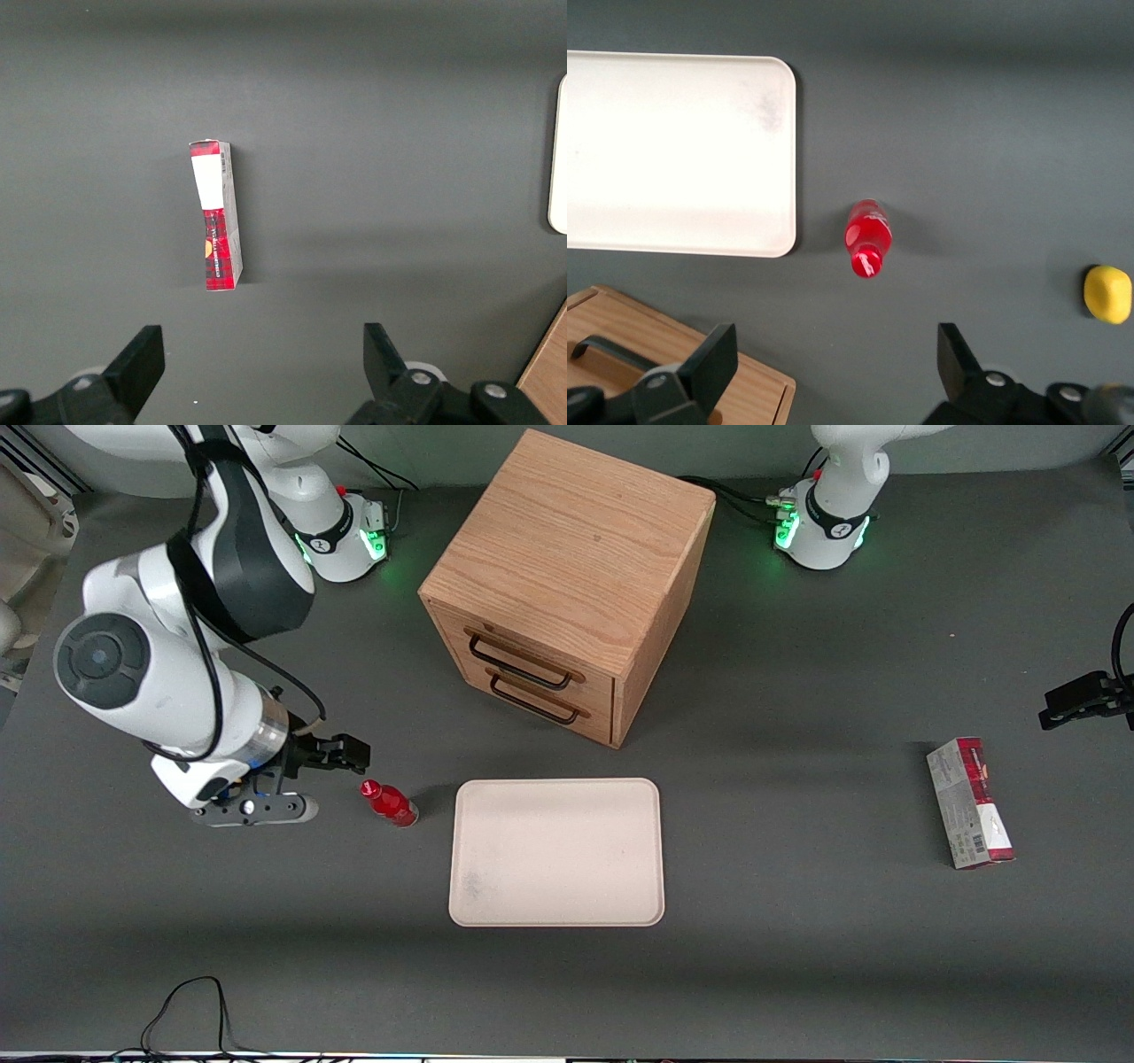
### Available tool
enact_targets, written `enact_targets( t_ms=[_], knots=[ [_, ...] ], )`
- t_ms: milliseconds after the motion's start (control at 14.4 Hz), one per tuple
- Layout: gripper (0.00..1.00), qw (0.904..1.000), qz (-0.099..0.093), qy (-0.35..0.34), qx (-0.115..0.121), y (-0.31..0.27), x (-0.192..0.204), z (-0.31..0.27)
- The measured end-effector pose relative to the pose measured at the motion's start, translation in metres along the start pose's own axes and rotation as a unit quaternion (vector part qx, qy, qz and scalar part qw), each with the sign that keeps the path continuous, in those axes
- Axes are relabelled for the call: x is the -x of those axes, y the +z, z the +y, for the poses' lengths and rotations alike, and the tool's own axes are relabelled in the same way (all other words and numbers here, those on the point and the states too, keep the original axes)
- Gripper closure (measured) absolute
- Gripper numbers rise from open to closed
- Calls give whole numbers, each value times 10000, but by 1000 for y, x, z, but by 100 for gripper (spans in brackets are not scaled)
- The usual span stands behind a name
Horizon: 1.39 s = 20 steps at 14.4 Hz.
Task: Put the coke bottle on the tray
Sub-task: 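Lower the right gripper over the bottle's body and close on it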
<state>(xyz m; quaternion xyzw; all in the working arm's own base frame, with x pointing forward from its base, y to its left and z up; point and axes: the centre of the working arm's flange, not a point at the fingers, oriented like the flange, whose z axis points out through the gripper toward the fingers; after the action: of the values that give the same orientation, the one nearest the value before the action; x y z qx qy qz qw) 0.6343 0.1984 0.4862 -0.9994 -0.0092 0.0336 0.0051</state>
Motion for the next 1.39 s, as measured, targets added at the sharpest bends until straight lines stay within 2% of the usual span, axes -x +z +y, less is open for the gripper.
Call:
enact_targets(
  t_ms=[348,697,905,1393],
  knots=[
    [0,9998,177,15,-49,65,-8,-1],
    [0,9995,296,26,-74,133,0,3],
    [0,9996,265,14,-31,160,8,7],
    [0,9998,214,7,-4,168,12,8]
  ],
)
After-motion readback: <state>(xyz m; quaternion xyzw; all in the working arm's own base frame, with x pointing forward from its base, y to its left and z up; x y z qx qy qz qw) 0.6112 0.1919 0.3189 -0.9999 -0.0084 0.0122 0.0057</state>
